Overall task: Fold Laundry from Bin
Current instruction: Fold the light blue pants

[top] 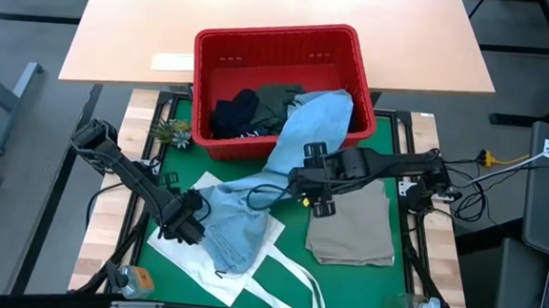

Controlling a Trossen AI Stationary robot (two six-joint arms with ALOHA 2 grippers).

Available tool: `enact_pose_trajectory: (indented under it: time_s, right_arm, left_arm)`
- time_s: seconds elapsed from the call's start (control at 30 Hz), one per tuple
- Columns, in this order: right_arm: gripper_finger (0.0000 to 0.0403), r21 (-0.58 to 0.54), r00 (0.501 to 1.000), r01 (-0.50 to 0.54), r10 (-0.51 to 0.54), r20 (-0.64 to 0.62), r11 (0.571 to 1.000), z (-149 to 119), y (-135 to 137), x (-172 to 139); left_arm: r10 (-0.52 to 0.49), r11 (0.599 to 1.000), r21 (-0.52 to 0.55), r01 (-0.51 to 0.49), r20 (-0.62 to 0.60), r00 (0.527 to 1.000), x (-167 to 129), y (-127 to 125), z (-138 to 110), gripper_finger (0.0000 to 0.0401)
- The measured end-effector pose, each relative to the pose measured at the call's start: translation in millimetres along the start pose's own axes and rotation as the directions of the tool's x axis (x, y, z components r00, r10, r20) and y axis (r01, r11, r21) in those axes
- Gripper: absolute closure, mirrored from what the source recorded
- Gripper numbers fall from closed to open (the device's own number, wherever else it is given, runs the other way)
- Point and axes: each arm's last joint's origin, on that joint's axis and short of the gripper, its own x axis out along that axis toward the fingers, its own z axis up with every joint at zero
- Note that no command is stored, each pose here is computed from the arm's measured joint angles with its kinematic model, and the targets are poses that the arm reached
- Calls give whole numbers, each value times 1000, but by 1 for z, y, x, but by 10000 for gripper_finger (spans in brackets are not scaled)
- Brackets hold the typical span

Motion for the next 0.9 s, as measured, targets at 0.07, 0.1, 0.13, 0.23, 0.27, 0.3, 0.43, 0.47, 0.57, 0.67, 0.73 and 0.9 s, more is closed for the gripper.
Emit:
enact_pose_trajectory:
  time_s: [0.07,0.1,0.13,0.23,0.27,0.3,0.43,0.47,0.57,0.67,0.73,0.9]
  right_arm:
    - [194,-5,1000,2,-2,-25,1000,-4,2,5]
    - [194,-12,999,0,-1,-46,1000,-6,3,8]
    - [194,-11,998,-1,0,-63,1000,-8,4,11]
    - [194,34,991,0,5,-130,999,-17,9,24]
    - [194,37,988,0,6,-155,999,-20,12,30]
    - [194,30,984,-2,7,-177,1000,-25,14,33]
    - [194,-11,964,11,-13,-266,1000,-56,21,43]
    - [194,-23,958,48,-52,-283,999,-64,21,45]
    - [194,-27,931,194,-193,-310,981,-82,22,54]
    - [194,24,919,224,-203,-338,974,-96,24,63]
    - [194,103,921,196,-147,-361,975,-104,25,68]
    - [194,325,910,116,30,-413,939,-116,20,82]
  left_arm:
    - [-12,1000,-2,12,11,1000,0,-1,1,308]
    - [-18,1000,-3,18,15,1000,0,-2,1,308]
    - [-26,1000,-4,26,21,999,0,-3,2,309]
    - [-52,999,-9,52,40,998,0,-5,4,309]
    - [-59,998,-9,59,45,997,0,-6,4,309]
    - [-67,998,-10,68,51,996,0,-7,5,309]
    - [-86,996,-12,87,66,994,-1,-9,6,309]
    - [-87,996,-11,88,67,994,-1,-9,6,309]
    - [-86,996,-11,87,67,994,-1,-9,6,309]
    - [-87,996,-11,88,67,994,-1,-9,6,309]
    - [-90,996,-11,91,69,994,-1,-9,6,309]
    - [-93,996,-11,94,71,993,-1,-10,6,309]
